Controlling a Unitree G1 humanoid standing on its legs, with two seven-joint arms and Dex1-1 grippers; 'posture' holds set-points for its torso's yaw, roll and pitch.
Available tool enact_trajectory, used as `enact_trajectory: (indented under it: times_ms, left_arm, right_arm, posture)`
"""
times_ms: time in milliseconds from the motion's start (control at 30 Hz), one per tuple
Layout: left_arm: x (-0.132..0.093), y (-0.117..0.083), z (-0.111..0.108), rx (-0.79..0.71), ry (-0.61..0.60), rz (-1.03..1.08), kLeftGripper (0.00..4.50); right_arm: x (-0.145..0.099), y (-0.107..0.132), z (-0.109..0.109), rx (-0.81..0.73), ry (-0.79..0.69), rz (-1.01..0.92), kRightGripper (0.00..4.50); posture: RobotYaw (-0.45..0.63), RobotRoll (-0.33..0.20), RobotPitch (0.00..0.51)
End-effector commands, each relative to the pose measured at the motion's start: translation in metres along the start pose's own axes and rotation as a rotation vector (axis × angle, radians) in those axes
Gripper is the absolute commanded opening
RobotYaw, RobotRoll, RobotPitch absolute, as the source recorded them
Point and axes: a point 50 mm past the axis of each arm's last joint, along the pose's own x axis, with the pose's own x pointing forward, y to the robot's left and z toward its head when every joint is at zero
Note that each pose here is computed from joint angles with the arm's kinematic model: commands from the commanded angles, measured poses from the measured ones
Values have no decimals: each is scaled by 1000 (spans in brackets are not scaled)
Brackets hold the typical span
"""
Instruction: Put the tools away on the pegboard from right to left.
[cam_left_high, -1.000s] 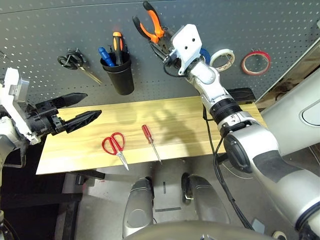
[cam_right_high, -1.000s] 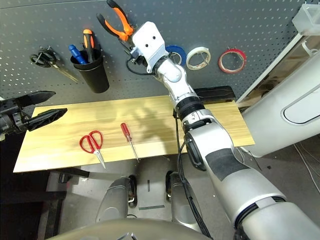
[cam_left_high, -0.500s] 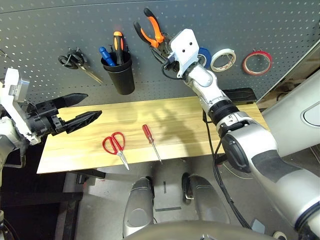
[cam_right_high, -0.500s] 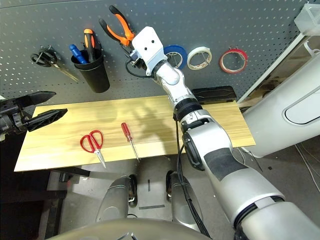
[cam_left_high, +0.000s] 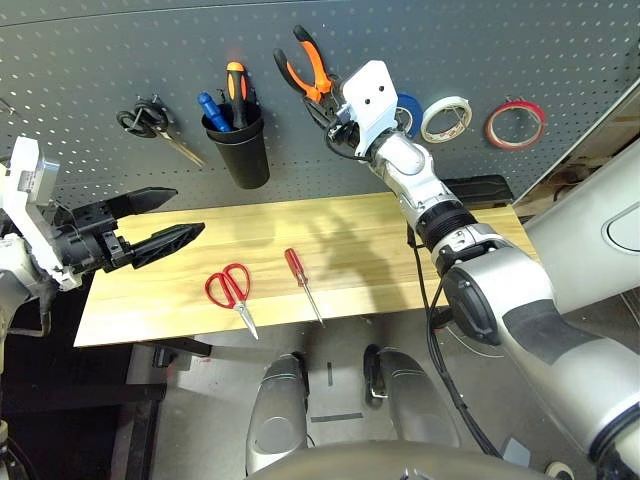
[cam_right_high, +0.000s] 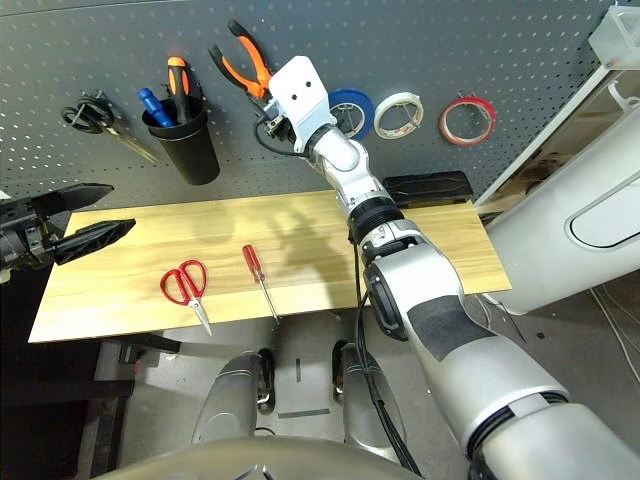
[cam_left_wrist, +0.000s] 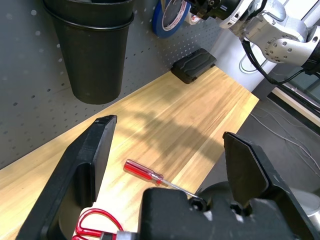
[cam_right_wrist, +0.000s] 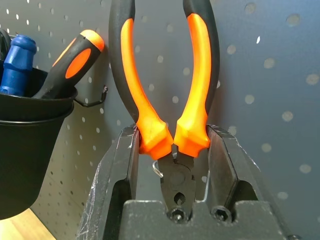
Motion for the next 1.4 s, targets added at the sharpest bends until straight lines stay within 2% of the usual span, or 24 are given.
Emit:
enact_trajectory:
  times_ms: [33,600,867,1067,1233,1400]
  left_arm:
    - [3,-2,-2,-5,8,-19,4500]
    - [7,-5,-1,-4,2,-30,4500]
    - [10,-7,0,-2,-1,-34,4500]
    - [11,-8,0,-3,-2,-34,4500]
    - [11,-8,0,-3,-2,-34,4500]
    - [11,-7,1,1,-1,-34,4500]
  right_arm:
    - [-2,-3,-8,38,56,-35,2098]
    - [-11,7,-26,56,125,-19,2098]
    - [-7,4,-7,-6,-2,-33,2098]
    - [-7,11,11,-59,-137,-18,2098]
    - [-7,15,17,-51,-171,-20,2098]
    - [-8,18,33,-103,-255,-9,2098]
  posture:
    - [123,0,184]
    - [116,0,183]
    - [115,0,182]
    - [112,0,182]
    - [109,0,181]
    - [107,0,181]
